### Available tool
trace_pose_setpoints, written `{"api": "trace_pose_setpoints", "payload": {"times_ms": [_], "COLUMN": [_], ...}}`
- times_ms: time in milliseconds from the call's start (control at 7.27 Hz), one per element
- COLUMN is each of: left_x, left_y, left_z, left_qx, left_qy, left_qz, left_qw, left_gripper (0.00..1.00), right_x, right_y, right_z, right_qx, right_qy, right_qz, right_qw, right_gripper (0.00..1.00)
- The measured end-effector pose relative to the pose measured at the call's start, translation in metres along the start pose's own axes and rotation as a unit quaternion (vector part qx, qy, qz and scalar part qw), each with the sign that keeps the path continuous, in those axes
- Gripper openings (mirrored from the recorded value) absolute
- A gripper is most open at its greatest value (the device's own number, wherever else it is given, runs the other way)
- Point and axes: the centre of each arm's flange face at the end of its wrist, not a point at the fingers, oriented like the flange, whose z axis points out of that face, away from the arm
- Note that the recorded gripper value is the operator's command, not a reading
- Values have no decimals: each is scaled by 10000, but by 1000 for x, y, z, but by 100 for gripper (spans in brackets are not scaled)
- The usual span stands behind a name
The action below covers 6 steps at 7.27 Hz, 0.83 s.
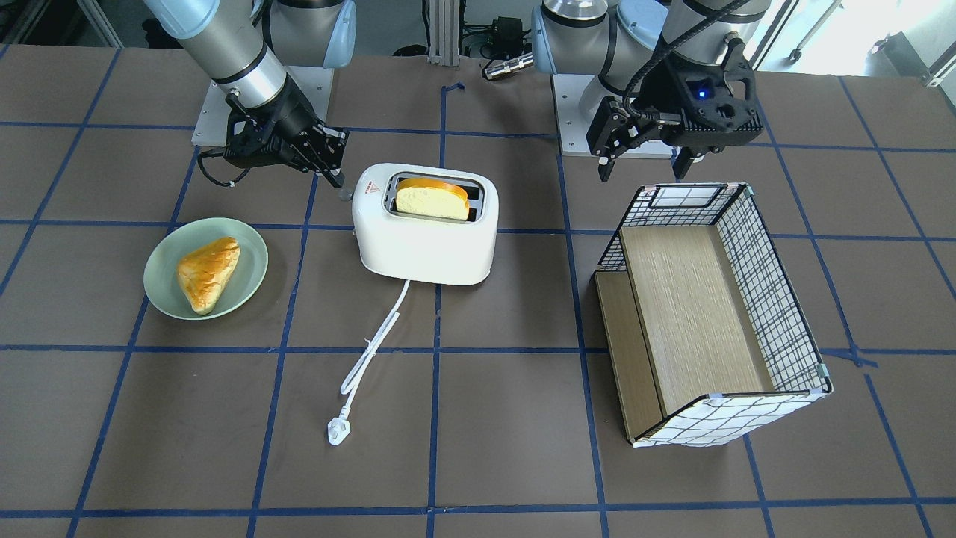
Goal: Press toaster with right arm
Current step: 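Press the toaster lever down with the right gripper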
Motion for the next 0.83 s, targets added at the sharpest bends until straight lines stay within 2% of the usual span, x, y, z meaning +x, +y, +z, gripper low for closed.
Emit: {"api": "trace_pose_setpoints", "payload": {"times_ms": [412, 825], "left_x": [0, 0], "left_y": [0, 0], "left_z": [0, 0], "left_qx": [0, 0], "left_qy": [0, 0], "left_qz": [0, 0], "left_qw": [10000, 10000], "left_gripper": [100, 100], "right_x": [10, 13], "right_y": [2, 2], "right_z": [14, 18], "right_qx": [179, 187], "right_qy": [-50, -89], "right_qz": [-9, 43], "right_qw": [9998, 9998], "right_gripper": [0, 0]}}
